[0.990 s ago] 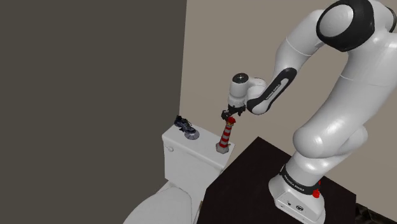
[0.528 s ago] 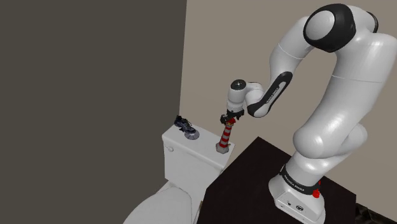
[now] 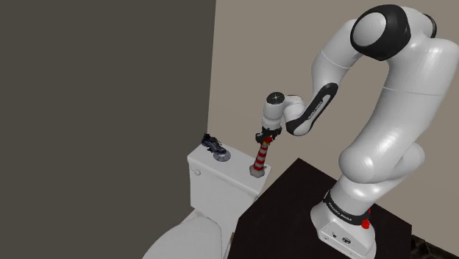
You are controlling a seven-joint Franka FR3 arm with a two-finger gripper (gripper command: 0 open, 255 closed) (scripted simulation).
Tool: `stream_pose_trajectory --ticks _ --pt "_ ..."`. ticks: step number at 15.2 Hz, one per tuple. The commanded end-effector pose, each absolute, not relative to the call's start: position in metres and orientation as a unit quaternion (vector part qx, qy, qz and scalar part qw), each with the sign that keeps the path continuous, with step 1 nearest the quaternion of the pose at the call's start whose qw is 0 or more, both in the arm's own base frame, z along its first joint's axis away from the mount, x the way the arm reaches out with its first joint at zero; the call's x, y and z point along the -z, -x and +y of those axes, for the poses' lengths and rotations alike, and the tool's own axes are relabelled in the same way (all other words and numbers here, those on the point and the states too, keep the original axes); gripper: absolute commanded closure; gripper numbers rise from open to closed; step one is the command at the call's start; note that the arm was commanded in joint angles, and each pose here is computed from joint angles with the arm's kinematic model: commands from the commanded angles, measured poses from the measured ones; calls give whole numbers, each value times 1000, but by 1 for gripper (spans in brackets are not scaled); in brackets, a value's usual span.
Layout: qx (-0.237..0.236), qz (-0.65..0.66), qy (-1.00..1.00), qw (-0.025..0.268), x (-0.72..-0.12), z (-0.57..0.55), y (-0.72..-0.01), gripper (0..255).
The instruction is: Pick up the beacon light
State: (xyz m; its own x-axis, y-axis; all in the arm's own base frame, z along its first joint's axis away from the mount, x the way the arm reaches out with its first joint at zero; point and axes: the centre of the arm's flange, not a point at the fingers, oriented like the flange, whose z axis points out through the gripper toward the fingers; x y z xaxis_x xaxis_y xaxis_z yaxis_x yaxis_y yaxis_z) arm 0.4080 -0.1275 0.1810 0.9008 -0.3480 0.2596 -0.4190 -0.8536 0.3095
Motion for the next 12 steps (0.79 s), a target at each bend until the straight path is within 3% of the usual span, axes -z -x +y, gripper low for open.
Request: stream_pose_trajectory --ticks 1,12 --pt "-96 -200 -958 181 -180 -127 -407 255" --pt "-96 -200 -958 181 -233 -127 -408 255"
